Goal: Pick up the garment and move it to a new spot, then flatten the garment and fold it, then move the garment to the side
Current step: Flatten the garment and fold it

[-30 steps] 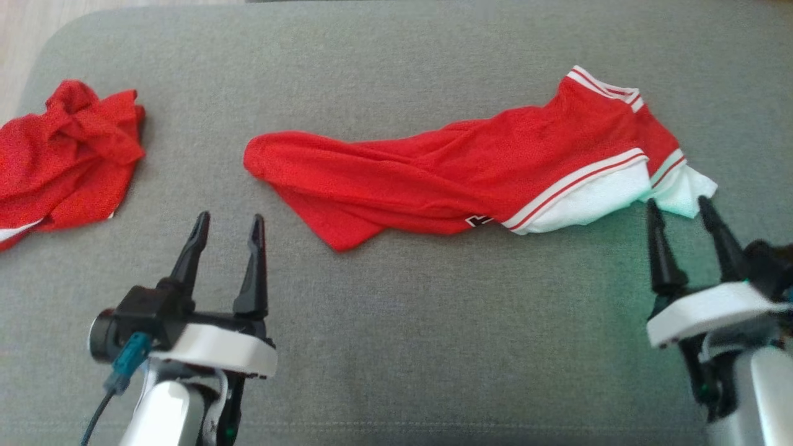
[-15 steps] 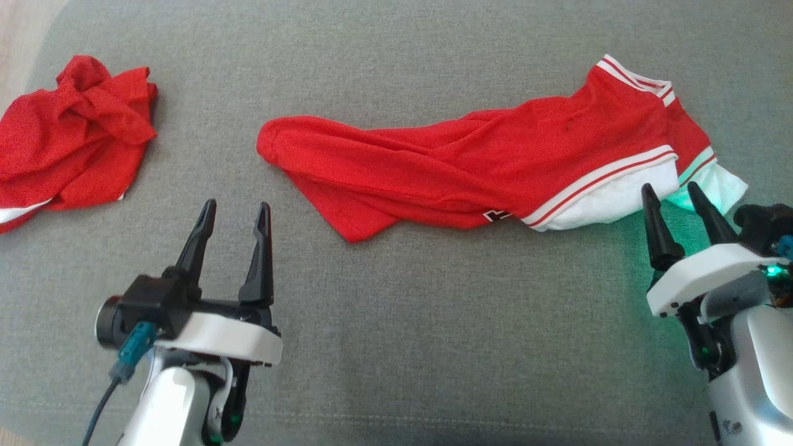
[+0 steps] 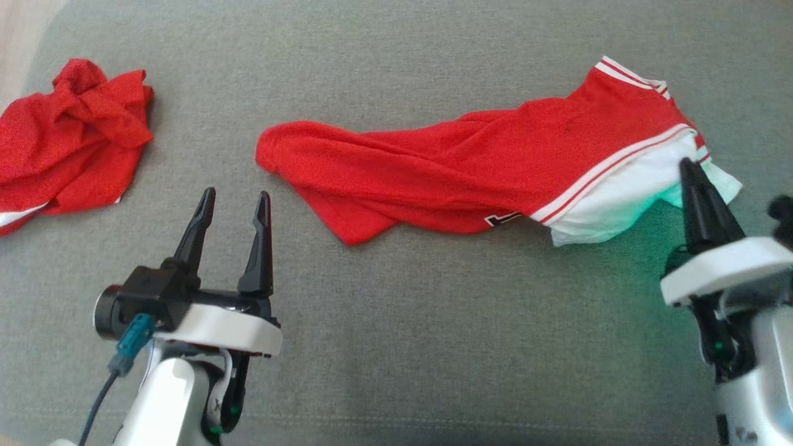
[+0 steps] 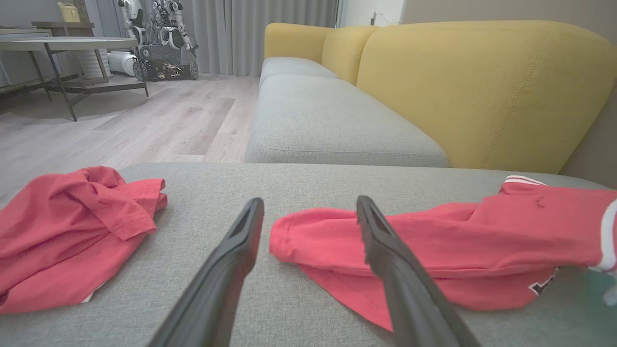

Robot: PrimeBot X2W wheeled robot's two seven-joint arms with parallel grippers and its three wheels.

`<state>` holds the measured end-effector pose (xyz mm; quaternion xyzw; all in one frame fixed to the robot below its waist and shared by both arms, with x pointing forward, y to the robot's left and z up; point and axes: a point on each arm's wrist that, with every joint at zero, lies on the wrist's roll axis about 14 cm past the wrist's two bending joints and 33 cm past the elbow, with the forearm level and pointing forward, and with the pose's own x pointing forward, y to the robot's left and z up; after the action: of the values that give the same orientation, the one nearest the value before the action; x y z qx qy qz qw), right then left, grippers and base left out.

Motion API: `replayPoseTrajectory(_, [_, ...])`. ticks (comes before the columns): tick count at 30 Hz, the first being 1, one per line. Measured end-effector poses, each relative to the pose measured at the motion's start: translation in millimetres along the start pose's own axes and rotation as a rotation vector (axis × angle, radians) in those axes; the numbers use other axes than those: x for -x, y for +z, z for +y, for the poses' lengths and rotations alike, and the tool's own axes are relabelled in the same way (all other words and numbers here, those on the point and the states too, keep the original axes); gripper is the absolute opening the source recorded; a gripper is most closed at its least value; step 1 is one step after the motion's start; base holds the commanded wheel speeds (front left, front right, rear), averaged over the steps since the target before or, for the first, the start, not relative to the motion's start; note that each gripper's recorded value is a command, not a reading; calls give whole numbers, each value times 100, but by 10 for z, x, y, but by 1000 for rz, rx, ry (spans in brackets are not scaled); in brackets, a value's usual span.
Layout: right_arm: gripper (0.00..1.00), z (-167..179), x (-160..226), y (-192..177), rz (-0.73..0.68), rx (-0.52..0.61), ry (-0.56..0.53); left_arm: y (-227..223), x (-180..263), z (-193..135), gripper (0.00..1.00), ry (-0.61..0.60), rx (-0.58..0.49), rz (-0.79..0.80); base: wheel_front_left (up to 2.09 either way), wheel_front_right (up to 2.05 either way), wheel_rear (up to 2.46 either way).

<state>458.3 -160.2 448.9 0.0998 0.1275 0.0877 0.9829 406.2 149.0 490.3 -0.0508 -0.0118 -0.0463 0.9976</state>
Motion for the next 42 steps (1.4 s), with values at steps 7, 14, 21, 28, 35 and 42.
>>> replayPoseTrajectory(7, [0,-225,319,48,-9,-158,-116,7,-27,-42,100,-8,3,-5,0,0,0])
replayPoseTrajectory(14, [0,-426,503,282,-35,-189,-174,-49,-37,-55,100,-11,7,10,0,0,0])
replayPoseTrajectory(21, [0,-578,517,-198,109,-230,-234,-96,-27,-18,100,0,8,24,0,0,0])
replayPoseTrajectory(28, [50,-529,307,-511,166,-246,-235,-141,8,31,100,11,6,40,0,0,0])
replayPoseTrajectory(35, [100,-397,254,-210,29,-107,-198,-86,35,40,100,22,8,27,0,0,0])
replayPoseTrajectory(42, [100,-85,396,314,-156,81,-118,-46,119,7,100,27,10,19,0,0,0])
